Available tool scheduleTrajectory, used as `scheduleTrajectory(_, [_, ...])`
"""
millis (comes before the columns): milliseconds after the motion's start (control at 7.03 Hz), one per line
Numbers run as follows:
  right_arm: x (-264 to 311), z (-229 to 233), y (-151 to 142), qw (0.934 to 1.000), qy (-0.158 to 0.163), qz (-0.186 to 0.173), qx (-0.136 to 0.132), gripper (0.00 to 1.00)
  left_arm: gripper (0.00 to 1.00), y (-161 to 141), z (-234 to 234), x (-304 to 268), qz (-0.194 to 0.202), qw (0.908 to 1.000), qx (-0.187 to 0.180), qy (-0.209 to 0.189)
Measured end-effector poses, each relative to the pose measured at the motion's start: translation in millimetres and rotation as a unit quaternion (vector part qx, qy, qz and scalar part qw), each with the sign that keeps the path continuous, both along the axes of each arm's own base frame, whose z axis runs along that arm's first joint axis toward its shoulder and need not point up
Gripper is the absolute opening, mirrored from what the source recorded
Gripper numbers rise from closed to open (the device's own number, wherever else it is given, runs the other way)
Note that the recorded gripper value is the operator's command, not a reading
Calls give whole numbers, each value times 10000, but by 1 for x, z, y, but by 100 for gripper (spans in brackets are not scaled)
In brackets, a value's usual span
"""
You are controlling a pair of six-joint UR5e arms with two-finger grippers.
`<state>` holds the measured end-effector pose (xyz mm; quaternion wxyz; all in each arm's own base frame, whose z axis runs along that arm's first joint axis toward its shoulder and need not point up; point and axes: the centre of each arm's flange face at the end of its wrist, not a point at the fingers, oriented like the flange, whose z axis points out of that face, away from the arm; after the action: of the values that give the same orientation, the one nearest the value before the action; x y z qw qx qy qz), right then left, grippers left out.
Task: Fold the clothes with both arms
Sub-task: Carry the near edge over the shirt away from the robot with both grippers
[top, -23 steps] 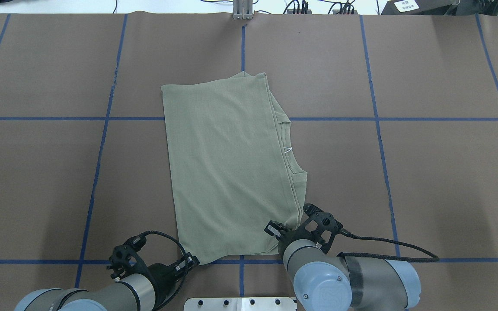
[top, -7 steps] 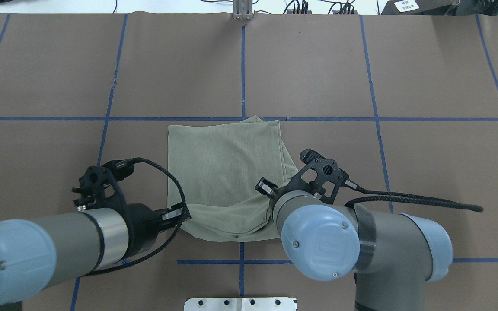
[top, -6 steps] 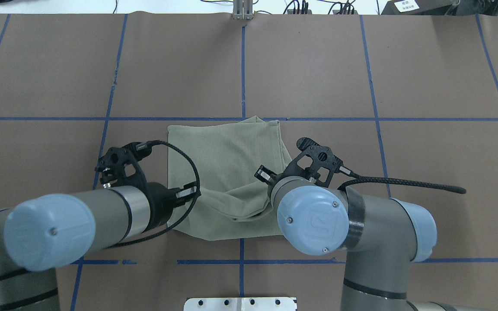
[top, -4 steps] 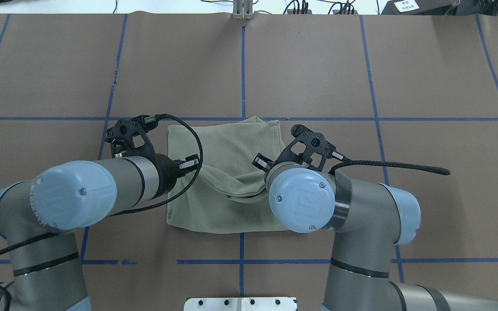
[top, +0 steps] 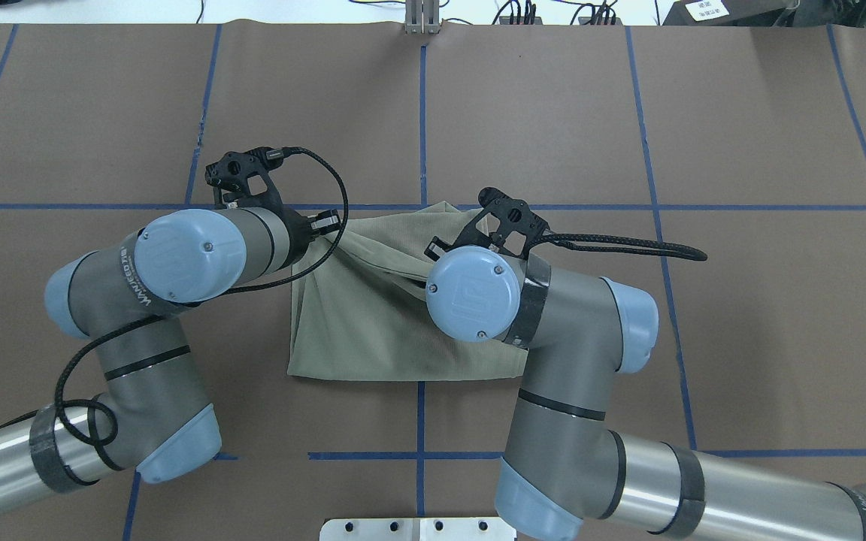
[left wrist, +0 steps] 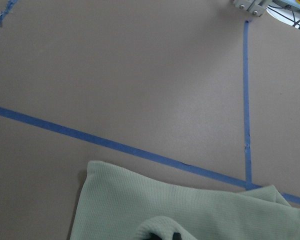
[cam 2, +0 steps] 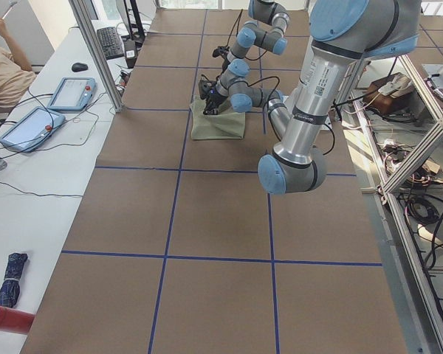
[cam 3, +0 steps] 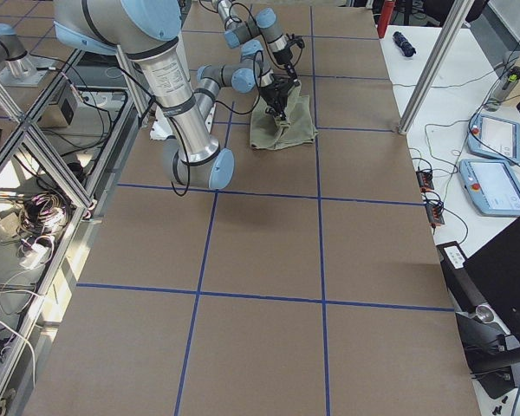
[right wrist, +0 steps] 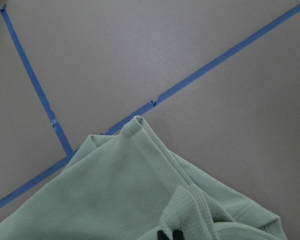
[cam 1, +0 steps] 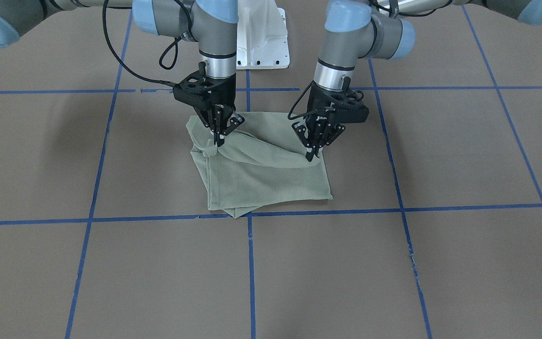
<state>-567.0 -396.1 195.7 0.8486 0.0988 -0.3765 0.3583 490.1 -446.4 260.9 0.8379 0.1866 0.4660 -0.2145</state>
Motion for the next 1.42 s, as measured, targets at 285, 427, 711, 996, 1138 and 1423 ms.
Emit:
scheduleTrajectory(285, [-21, 16, -33, 10000, -7, 27, 66, 0, 0, -20, 30, 15, -27, 9999, 27, -148])
scheduleTrajectory(427, [-20, 20, -45, 10000, 22, 3, 55, 0, 0, -23, 37, 18, -24, 9998, 14, -190])
scheduleTrajectory(711, [-13, 27, -64, 9999, 114, -3, 47, 99, 98, -25, 37, 20, -21, 9998, 19, -185])
scheduleTrajectory(996, [-8, 28, -75, 9990, 306, -203, 242, 100, 100, -26, 29, 17, 172, 9988, 320, -316])
scheduleTrajectory(1138, [-5, 18, -79, 9981, 305, -407, 335, 100, 100, -28, 21, 8, 456, 9968, 542, -373])
scheduleTrajectory(1423, [0, -8, -75, 9953, 124, -870, 411, 100, 100, -40, 9, -26, 1107, 9896, 850, -339])
